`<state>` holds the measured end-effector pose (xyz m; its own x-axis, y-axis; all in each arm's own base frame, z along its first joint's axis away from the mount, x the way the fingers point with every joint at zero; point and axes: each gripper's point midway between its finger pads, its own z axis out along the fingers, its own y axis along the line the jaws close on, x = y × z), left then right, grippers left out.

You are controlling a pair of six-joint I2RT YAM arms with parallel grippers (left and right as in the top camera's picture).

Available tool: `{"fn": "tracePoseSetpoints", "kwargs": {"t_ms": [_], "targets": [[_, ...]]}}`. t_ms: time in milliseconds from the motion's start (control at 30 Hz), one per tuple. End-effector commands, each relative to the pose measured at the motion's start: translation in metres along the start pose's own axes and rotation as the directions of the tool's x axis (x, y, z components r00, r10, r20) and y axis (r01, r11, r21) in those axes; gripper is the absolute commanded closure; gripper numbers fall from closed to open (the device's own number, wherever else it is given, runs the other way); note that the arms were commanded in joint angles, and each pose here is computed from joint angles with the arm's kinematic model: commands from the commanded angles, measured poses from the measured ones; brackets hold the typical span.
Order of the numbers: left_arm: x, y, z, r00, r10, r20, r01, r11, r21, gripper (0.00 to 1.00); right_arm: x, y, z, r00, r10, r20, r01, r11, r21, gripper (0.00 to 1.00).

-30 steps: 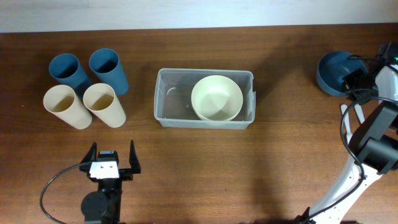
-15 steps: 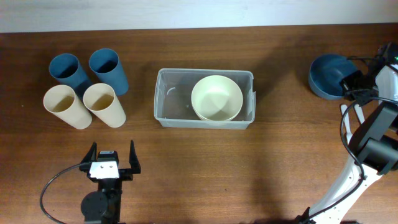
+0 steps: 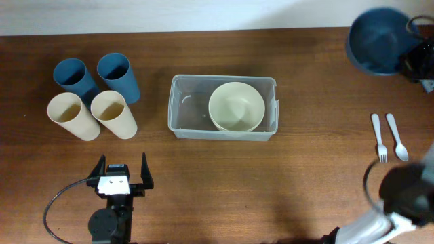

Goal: Pack container
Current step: 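Lift the blue bowl and carry it left over the container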

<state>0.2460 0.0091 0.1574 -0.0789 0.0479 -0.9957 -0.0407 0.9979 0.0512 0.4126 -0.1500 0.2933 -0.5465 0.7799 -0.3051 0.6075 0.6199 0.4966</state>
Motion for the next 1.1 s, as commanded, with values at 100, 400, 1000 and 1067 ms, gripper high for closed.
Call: {"fn": "tracePoseSetpoints", "kwargs": {"t_ms": [100, 400, 1000, 1067], "targets": [[0.001, 0.000, 0.000, 1.000, 0.008, -0.002, -0.008, 1.000, 0.001, 0.00, 0.081, 0.079, -0.078, 0.956, -0.294, 0.015, 0.292, 0.941, -0.169, 0.96], [0.001, 0.000, 0.000, 1.000, 0.008, -0.002, -0.008, 1.000, 0.001, 0.00, 0.183, 0.125, -0.059, 0.817, -0.557, -0.148, 0.524, 0.825, -0.209, 0.96], [0.001, 0.000, 0.000, 1.000, 0.008, -0.002, -0.008, 1.000, 0.001, 0.00, 0.273, 0.137, 0.078, 0.627, -0.625, -0.464, 0.654, 0.746, -0.122, 0.96], [0.001, 0.000, 0.000, 1.000, 0.008, -0.002, -0.008, 1.000, 0.001, 0.00, 0.273, 0.137, 0.088, 0.627, -0.622, -0.470, 0.655, 0.747, -0.115, 0.96]]}}
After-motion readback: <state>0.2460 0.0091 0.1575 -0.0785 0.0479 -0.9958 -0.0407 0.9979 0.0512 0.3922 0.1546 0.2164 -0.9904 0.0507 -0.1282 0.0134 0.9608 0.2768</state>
